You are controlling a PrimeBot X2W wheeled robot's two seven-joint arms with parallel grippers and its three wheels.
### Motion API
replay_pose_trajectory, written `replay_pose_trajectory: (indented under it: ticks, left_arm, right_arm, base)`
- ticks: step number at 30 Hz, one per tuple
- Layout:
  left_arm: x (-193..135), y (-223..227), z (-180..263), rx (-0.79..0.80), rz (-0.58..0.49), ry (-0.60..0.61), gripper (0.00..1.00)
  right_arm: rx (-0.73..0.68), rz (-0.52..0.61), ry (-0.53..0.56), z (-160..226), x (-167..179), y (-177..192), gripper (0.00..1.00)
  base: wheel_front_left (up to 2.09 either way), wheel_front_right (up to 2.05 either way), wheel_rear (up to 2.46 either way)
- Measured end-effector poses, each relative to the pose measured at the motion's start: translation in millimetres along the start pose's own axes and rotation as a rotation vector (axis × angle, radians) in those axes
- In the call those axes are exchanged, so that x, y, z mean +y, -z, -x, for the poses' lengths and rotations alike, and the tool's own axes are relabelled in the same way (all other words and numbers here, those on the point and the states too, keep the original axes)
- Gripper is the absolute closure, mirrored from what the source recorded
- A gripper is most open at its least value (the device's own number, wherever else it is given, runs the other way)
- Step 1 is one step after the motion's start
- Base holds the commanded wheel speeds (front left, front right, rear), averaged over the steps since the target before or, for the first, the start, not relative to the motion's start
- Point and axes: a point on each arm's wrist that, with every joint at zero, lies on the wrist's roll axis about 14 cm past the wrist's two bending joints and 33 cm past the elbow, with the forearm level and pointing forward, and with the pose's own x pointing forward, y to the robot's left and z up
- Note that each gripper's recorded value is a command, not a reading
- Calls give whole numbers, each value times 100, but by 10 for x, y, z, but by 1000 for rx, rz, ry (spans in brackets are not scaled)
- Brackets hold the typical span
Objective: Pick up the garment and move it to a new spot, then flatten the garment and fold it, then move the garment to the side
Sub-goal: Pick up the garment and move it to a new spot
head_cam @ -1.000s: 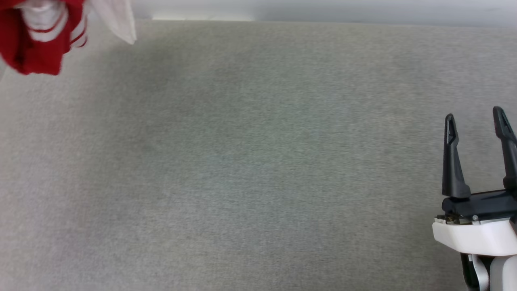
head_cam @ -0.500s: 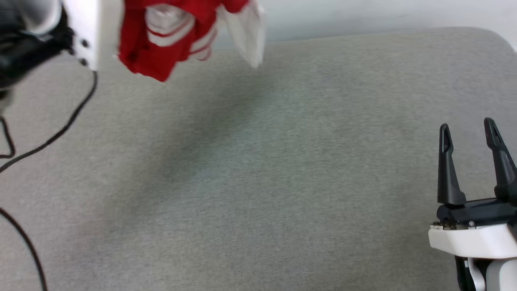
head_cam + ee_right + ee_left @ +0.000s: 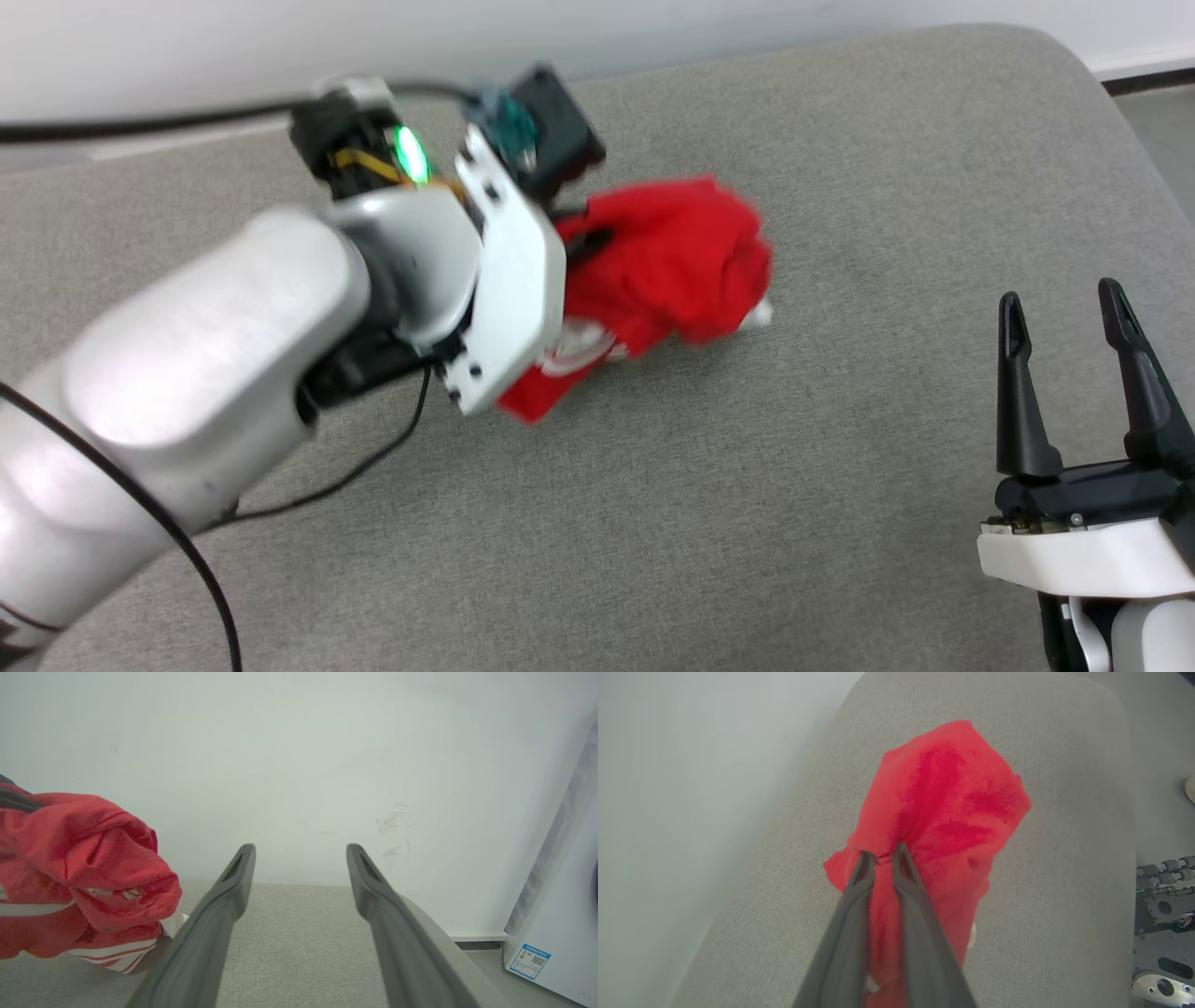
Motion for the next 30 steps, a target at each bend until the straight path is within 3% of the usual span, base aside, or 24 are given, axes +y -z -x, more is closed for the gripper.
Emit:
replay_pose_trajectory:
  ticks: [9, 18, 19, 20, 21, 26, 30]
  left_arm:
    - [-491, 1263, -227, 234, 177, 103, 100]
    - [-1043, 1770, -195, 334, 288, 182, 100]
    - [-1039, 1763, -186, 326, 285, 174, 42]
    - [-1028, 1747, -180, 310, 286, 164, 42]
    - [-998, 1703, -183, 276, 283, 147, 0]
    - [-661, 1232, -127, 30, 287, 7, 0]
    - [-240, 765, 96, -213, 249, -196, 0]
  right_arm:
    - [41, -15, -35, -85, 130, 191, 0]
    - [54, -23, -64, -136, 238, 267, 0]
    - [52, -25, -68, -140, 252, 264, 0]
    - [51, -27, -71, -141, 265, 261, 0]
    - [51, -30, -74, -137, 277, 258, 0]
    - [46, -35, -94, -96, 345, 220, 0]
    - [37, -42, -103, -59, 376, 170, 0]
  base:
    - [0, 0, 0]
    - [0, 0, 0]
    - [0, 0, 0]
    - [0, 0, 0]
    - [0, 0, 0]
    - [0, 0, 0]
    - [0, 0, 0]
